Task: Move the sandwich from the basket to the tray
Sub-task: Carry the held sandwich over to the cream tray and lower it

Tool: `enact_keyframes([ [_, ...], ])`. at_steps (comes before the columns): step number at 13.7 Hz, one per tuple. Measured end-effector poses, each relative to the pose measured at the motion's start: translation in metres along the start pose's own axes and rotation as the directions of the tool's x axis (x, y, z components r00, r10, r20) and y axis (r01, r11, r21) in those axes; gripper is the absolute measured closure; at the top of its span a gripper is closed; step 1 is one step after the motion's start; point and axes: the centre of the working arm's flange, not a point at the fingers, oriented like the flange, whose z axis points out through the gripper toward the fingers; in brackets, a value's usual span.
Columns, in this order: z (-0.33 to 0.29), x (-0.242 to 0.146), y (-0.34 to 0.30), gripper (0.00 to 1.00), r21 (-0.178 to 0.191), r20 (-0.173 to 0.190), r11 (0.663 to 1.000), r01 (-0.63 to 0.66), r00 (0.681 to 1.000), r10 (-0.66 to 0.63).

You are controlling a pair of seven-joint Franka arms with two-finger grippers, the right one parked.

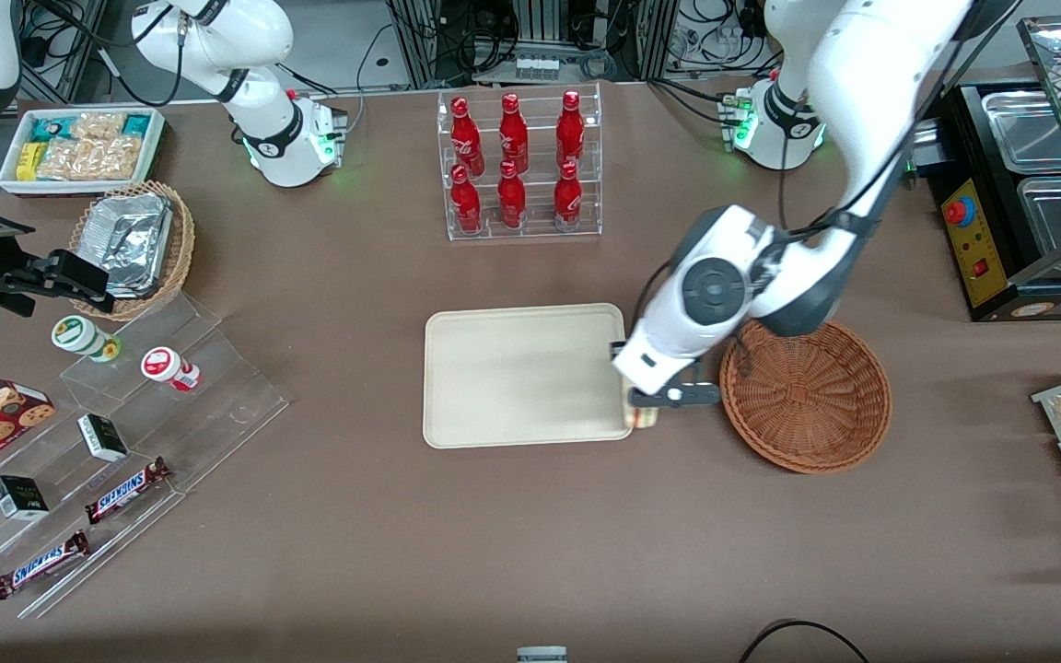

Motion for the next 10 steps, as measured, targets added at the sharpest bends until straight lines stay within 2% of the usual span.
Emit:
enact_keyframes([
  [4,0.020,-0.011,0.053,0.84,-0.022,0.013,1.000,-0.004,1.000,0.004],
  [10,0.061,-0.035,0.134,0.84,0.002,-0.024,0.999,0.042,0.999,-0.042],
])
